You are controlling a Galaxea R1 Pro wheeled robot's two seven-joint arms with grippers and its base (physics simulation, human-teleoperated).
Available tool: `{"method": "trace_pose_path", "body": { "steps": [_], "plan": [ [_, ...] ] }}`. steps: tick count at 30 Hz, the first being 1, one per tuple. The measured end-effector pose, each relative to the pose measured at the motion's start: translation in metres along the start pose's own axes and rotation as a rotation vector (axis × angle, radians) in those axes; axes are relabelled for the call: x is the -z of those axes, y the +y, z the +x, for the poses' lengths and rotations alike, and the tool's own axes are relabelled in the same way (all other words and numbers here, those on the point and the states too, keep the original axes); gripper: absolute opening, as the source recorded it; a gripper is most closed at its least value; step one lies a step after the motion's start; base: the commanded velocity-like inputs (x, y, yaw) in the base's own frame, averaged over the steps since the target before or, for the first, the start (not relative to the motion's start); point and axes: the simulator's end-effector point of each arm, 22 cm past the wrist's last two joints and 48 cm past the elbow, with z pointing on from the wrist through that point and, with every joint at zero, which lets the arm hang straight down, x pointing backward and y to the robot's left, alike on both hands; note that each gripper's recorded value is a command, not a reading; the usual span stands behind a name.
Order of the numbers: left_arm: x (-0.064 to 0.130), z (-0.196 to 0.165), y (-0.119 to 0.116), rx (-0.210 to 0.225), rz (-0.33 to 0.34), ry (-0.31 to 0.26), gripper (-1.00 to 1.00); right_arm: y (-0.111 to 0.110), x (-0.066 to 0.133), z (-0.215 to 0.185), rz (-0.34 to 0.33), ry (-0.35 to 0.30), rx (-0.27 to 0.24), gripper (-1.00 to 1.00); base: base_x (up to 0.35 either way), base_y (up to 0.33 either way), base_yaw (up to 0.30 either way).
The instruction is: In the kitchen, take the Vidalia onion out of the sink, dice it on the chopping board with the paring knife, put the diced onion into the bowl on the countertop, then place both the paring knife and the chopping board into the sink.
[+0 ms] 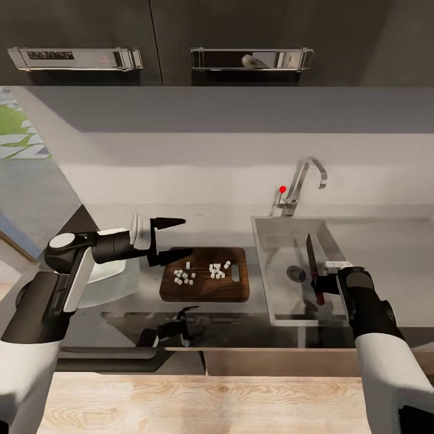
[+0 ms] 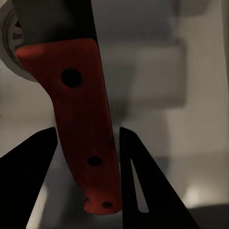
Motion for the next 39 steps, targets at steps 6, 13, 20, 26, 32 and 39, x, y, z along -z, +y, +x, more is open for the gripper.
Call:
{"method": "trace_pose_path", "body": {
  "steps": [6, 13, 20, 26, 32, 39],
  "plan": [
    [0.0, 0.0, -0.001, 0.0, 0.002, 0.0, 1.0, -0.009, -0.009, 0.018, 0.049, 0.047, 0.003, -1.0, 0.121, 0.0, 0.0],
    [0.0, 0.0, -0.001, 0.0, 0.002, -0.001, 1.0, 0.0, -0.011, 0.021, 0.052, 0.055, 0.012, -1.0, 0.027, 0.0, 0.0],
    [0.001, -0.001, -0.001, 0.0, 0.002, -0.001, 1.0, 0.004, -0.011, 0.021, 0.048, 0.056, 0.014, -1.0, 0.032, 0.0, 0.0],
    [0.0, 0.0, -0.001, 0.0, 0.003, 0.0, 1.0, 0.005, -0.011, 0.021, 0.046, 0.057, 0.014, -1.0, 0.012, 0.0, 0.0],
    [0.0, 0.0, -0.001, 0.0, 0.004, 0.0, 1.0, 0.006, -0.011, 0.021, 0.044, 0.055, 0.013, -1.0, 0.0, 0.0, 0.0],
    [0.0, -0.001, -0.001, -0.001, 0.004, 0.0, 1.0, 0.009, -0.01, 0.022, 0.042, 0.063, 0.014, -1.0, 0.0, 0.0, 0.0]
  ]
}}
